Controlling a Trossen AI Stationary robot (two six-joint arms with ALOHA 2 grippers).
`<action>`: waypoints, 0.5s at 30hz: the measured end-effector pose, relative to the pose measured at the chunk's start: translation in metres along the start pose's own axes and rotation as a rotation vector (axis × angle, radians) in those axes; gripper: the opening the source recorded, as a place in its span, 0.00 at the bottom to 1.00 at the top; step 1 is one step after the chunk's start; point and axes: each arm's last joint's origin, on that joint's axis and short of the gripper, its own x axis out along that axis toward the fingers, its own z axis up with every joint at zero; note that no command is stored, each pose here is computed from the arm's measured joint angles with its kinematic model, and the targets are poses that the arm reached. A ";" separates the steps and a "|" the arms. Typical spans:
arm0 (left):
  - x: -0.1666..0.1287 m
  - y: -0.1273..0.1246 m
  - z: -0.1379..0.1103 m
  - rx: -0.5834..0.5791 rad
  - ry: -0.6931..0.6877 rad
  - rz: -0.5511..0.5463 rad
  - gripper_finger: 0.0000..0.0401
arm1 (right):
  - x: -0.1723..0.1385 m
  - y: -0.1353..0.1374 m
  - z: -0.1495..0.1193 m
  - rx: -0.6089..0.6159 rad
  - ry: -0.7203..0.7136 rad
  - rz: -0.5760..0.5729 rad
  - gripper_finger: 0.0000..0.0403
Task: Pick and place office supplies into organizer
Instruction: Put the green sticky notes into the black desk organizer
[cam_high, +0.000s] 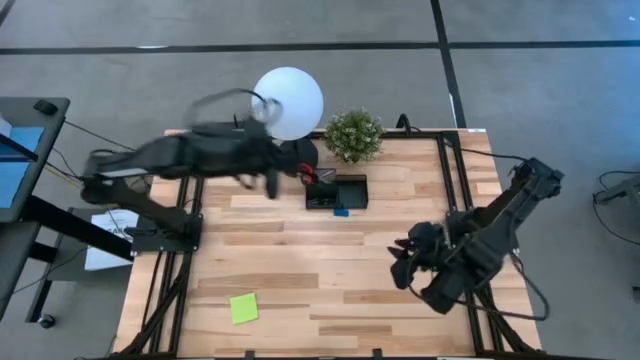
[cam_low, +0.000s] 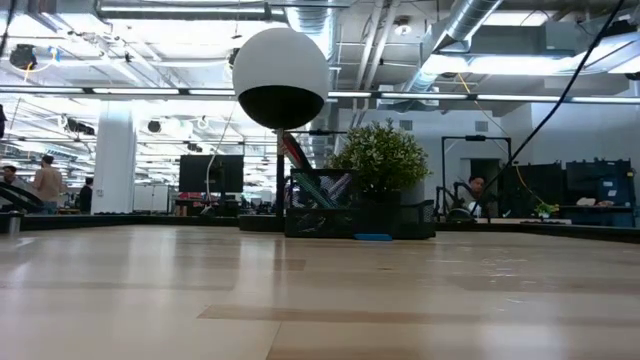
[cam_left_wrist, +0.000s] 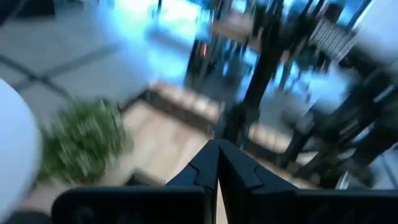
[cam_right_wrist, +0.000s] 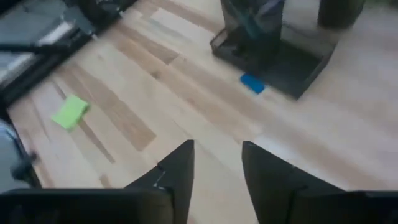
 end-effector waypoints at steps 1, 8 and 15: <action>-0.017 0.001 0.009 -0.004 -0.047 -0.008 0.00 | 0.007 -0.001 -0.005 0.046 0.002 0.005 0.30; -0.115 0.014 0.045 -0.002 -0.288 -0.086 0.00 | 0.040 -0.004 -0.024 0.182 -0.028 0.042 0.20; -0.155 0.032 0.021 -0.021 -0.067 -0.121 0.00 | 0.013 -0.020 0.017 0.210 -0.150 0.178 0.18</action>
